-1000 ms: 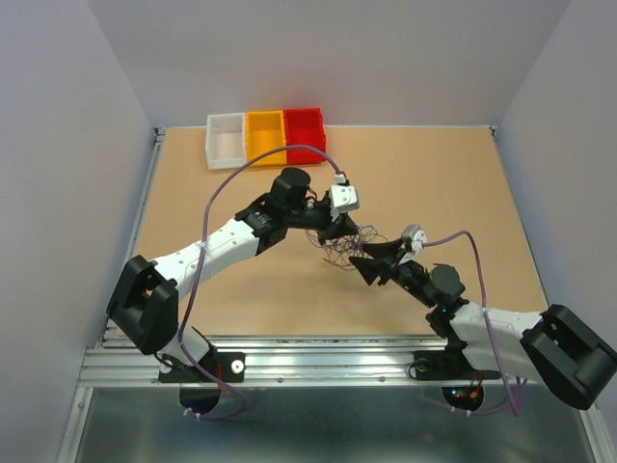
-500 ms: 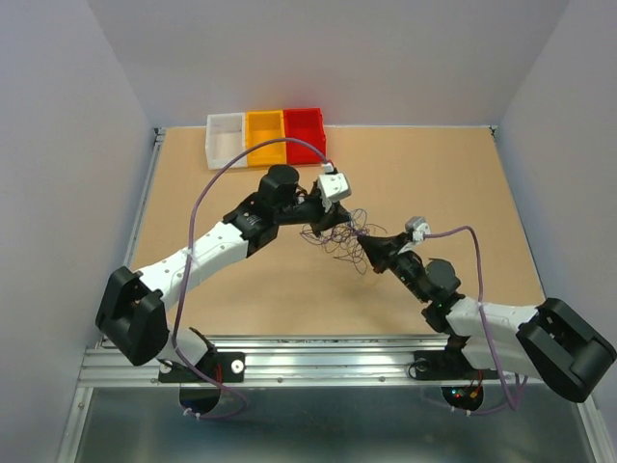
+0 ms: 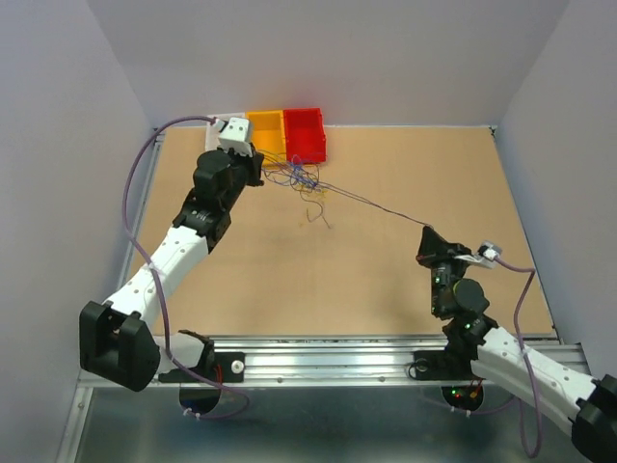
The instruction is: Untangle the cables
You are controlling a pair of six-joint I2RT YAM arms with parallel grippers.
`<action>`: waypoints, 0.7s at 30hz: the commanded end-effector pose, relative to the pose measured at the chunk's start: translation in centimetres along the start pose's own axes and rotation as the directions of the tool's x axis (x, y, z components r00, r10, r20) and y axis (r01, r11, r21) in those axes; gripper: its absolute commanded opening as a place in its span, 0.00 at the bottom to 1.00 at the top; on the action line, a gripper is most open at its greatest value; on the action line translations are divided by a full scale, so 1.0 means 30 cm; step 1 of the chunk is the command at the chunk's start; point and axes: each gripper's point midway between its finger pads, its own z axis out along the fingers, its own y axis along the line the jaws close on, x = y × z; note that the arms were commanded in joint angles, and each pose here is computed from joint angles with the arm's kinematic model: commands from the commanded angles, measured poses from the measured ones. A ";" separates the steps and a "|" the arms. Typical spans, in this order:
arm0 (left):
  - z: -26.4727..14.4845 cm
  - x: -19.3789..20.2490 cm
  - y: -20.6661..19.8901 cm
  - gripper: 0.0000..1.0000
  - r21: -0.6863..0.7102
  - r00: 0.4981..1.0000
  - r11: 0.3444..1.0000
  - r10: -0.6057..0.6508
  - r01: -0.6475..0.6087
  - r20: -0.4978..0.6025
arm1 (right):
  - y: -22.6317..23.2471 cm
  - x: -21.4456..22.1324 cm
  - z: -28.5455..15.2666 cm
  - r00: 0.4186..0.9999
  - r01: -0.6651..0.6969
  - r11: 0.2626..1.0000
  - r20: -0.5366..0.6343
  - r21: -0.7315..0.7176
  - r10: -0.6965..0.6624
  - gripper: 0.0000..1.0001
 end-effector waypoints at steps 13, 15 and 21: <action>-0.119 -0.142 -0.376 0.00 0.519 0.972 0.830 0.113 -0.205 0.204 | 0.135 0.012 -0.110 0.987 0.132 0.915 -0.033 -0.380 -0.156 0.84; -0.158 -0.107 -0.485 0.00 0.590 0.966 0.768 0.148 -0.248 0.212 | 0.214 0.039 -0.128 0.979 0.139 0.860 -0.062 -0.490 -0.194 0.85; -0.215 -0.022 -0.607 0.00 0.711 0.956 0.640 0.200 -0.292 0.212 | 0.389 0.194 -0.200 0.937 0.082 0.658 -0.167 -0.748 -0.308 0.77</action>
